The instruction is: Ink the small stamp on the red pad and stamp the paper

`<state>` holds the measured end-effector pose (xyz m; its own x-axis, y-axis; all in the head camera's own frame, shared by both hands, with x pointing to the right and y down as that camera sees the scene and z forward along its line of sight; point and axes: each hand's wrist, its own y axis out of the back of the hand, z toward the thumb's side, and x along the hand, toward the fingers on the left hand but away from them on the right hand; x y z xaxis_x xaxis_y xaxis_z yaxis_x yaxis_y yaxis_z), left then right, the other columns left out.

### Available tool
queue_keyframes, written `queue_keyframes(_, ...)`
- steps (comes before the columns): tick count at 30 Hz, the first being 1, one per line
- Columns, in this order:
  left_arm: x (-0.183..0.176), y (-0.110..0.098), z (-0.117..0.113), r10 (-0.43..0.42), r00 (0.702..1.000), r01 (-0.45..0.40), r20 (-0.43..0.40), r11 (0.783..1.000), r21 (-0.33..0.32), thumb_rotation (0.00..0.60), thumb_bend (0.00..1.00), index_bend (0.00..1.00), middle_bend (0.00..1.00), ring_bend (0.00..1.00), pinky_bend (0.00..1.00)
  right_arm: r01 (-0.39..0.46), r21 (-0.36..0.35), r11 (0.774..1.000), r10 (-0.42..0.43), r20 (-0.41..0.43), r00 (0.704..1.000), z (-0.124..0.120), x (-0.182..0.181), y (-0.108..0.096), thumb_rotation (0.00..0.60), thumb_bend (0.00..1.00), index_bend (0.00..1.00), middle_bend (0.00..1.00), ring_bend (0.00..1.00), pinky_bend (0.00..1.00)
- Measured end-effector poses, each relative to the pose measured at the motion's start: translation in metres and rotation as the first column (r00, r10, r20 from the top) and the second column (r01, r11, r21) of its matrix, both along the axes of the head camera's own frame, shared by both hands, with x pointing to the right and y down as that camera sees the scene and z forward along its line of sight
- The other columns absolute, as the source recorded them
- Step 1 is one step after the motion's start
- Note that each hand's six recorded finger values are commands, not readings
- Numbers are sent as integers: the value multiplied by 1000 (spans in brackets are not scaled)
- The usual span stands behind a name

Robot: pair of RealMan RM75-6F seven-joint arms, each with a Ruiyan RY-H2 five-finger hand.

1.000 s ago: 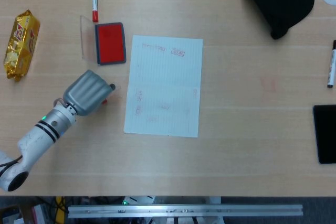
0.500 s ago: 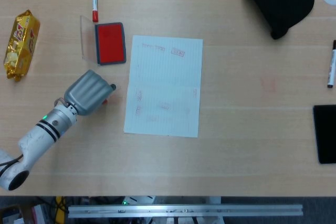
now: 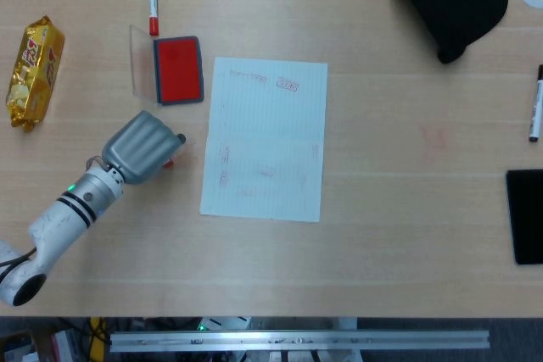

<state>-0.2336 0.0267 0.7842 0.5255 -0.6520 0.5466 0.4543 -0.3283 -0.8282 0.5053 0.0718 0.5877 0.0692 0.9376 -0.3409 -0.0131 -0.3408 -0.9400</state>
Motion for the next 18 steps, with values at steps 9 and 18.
queue_keyframes(9, -1, -1, 0, -4, 1000, 4, -2, 1000, 4, 600, 296, 561, 1000, 1000, 1000, 2, -1, 1000, -2, -1, 1000, 0, -1, 0, 600, 53, 300, 377, 340, 481)
queue_keyframes(18, -1, 0, 1, -7, 1000, 7, -2, 1000, 1, 600, 295, 582, 1000, 1000, 1000, 0, 0, 1000, 0, 0, 1000, -1, -1, 1, 600, 53, 300, 377, 341, 481)
